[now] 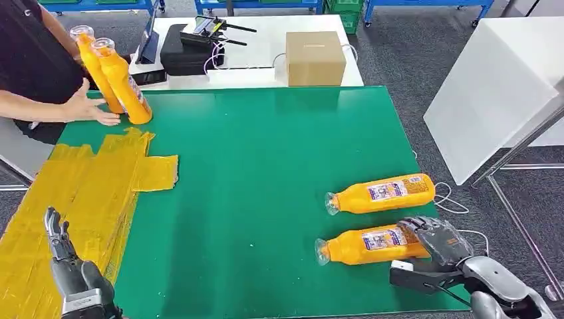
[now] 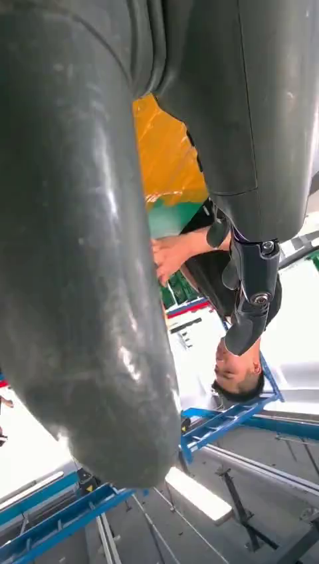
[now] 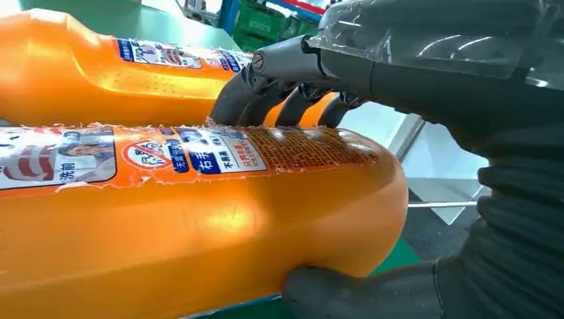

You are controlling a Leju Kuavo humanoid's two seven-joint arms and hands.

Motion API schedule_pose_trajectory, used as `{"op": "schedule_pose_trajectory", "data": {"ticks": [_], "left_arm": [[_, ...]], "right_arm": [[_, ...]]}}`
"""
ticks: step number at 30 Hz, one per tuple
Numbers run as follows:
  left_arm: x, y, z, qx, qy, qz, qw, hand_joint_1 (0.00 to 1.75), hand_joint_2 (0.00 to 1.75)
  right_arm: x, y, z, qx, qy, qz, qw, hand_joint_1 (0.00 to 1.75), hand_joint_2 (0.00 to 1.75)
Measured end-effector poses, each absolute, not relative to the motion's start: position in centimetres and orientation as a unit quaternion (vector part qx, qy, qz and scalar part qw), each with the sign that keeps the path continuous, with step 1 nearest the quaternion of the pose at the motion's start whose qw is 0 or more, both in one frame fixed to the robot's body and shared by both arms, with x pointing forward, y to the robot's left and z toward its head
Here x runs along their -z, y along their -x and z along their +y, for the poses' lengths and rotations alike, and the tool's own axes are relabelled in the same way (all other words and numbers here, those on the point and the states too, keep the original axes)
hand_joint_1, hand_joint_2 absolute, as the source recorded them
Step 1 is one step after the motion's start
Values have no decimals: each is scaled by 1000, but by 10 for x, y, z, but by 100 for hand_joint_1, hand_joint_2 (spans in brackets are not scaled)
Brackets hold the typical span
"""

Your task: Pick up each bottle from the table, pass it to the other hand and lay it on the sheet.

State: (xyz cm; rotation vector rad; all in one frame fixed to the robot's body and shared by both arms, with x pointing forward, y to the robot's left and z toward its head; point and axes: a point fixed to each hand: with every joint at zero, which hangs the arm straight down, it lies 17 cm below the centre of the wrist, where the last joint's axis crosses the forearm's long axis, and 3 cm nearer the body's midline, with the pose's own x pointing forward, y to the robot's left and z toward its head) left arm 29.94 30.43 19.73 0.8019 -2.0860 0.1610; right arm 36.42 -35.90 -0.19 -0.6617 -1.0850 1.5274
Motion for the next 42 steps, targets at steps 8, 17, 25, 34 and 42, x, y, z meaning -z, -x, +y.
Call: {"op": "schedule_pose_trajectory", "data": {"ticks": [8, 17, 25, 34, 42], "left_arm": [[-197, -299, 304, -65, -322, -838, 435, 0, 0], [-195, -302, 300, -71, -298, -842, 444, 0, 0], [-195, -305, 295, -72, -280, -847, 447, 0, 0], [-197, -309, 295, -75, -274, -849, 445, 0, 0], [-198, -310, 296, -80, -274, -849, 444, 0, 0]], "right_arm": [[2, -363, -360, -647, 278, -455, 545, 175, 175], [4, -354, -368, -643, 273, -447, 559, 0, 175], [25, -335, -378, -670, 266, -401, 565, 0, 175], [28, -328, -393, -673, 258, -384, 578, 175, 175], [28, -326, -396, -671, 256, -383, 581, 175, 175]]}}
